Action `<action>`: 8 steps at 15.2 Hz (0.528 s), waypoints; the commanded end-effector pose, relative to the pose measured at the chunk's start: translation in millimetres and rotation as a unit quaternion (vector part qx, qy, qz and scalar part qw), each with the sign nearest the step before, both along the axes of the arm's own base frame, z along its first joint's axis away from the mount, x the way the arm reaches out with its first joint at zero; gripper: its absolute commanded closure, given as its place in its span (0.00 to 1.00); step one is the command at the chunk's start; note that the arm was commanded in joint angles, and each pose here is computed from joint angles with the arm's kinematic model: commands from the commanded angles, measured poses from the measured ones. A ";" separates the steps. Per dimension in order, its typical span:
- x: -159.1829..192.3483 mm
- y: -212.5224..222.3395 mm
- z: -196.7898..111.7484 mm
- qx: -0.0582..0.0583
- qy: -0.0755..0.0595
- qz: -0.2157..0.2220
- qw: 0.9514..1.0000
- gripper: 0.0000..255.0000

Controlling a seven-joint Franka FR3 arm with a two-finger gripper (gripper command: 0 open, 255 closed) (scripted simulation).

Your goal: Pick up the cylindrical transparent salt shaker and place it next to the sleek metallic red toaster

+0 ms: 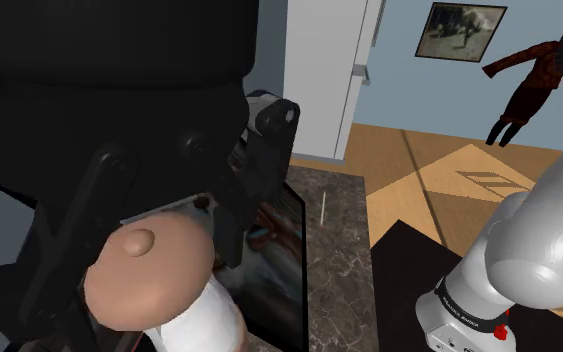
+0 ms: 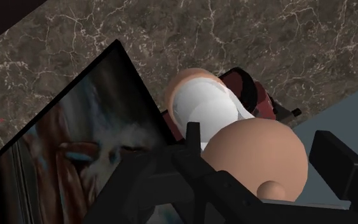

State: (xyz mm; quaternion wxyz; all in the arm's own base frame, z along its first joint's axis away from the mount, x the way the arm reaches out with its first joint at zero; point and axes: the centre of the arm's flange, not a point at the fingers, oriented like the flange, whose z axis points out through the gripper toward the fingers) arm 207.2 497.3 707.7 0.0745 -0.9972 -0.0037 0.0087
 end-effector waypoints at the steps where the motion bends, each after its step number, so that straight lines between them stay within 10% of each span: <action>1: -5.5 26.4 1.4 0.003 -0.001 -0.004 1.000 1.00; 8: -14.9 63.4 -25.0 0.003 -0.001 -0.004 1.000 1.00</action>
